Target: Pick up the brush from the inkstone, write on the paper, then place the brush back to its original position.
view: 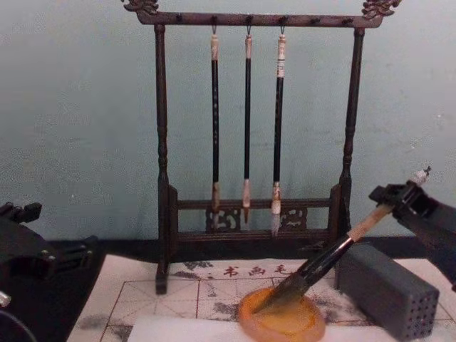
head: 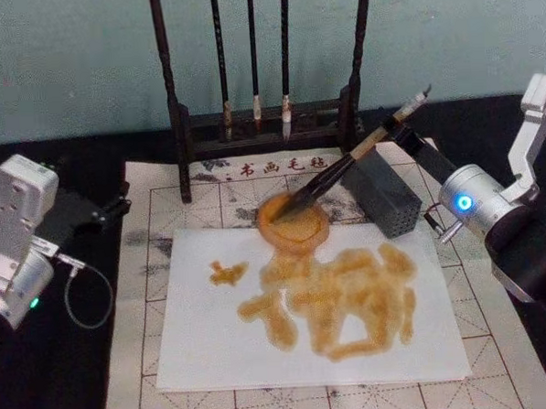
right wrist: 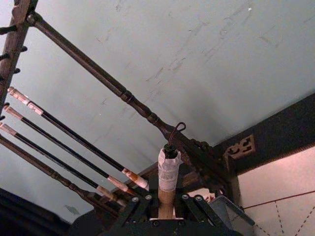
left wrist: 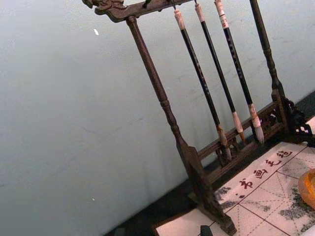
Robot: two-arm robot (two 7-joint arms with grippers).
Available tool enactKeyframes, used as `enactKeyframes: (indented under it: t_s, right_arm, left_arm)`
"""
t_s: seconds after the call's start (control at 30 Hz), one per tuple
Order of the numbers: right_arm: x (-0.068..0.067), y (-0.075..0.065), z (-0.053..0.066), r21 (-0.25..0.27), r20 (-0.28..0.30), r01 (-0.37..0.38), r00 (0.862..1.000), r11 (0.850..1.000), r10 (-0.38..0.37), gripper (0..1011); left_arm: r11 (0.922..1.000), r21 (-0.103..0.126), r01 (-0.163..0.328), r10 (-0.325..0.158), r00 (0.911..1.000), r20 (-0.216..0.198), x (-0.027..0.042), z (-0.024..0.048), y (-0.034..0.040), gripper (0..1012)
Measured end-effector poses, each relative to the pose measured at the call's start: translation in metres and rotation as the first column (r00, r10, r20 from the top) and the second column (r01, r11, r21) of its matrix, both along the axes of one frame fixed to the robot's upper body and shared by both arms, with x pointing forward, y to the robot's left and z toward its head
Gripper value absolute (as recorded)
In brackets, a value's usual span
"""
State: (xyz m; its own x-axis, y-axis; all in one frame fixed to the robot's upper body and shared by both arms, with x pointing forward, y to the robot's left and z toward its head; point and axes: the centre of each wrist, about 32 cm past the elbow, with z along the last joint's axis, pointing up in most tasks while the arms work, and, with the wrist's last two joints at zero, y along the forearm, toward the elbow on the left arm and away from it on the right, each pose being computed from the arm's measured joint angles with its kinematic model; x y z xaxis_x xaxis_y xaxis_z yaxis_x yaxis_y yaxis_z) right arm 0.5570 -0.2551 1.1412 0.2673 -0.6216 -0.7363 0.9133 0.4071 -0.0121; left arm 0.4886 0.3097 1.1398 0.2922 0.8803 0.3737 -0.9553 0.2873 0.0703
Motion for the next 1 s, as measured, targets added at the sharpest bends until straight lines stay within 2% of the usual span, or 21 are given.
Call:
enactKeyframes:
  t_s: [0.6, 0.77, 0.9, 0.97, 1.0]
  right_arm:
    - [-0.0003, -0.0005, -0.0005, -0.002, 0.001, 0.002, 1.000, 1.000, -0.002, 189]
    - [-0.0003, -0.0005, -0.0003, -0.001, 0.001, 0.001, 1.000, 1.000, -0.001, 314]
    - [-0.0002, -0.0004, -0.0003, -0.001, 0.001, 0.001, 1.000, 1.000, -0.001, 466]
    - [-0.0002, -0.0004, -0.0002, -0.001, 0.001, 0.001, 1.000, 1.000, -0.001, 504]
    - [-0.0002, -0.0004, -0.0002, -0.001, 0.001, 0.001, 1.000, 1.000, -0.001, 568]
  left_arm:
    - [1.0000, 0.000, 0.000, 0.000, 1.0000, 0.000, 0.0000, 0.0000, 0.0000, 1001]
    - [1.0000, 0.000, 0.000, 0.000, 1.0000, 0.000, 0.0000, 0.0000, 0.0000, 1001]
    - [1.0000, 0.000, 0.000, 0.000, 1.0000, 0.000, 0.0000, 0.0000, 0.0000, 1001]
    - [1.0000, 0.000, 0.000, 0.000, 1.0000, 0.000, 0.0000, 0.0000, 0.0000, 1001]
    - [1.0000, 0.000, 0.000, 0.000, 1.0000, 0.000, 0.0000, 0.0000, 0.0000, 1001]
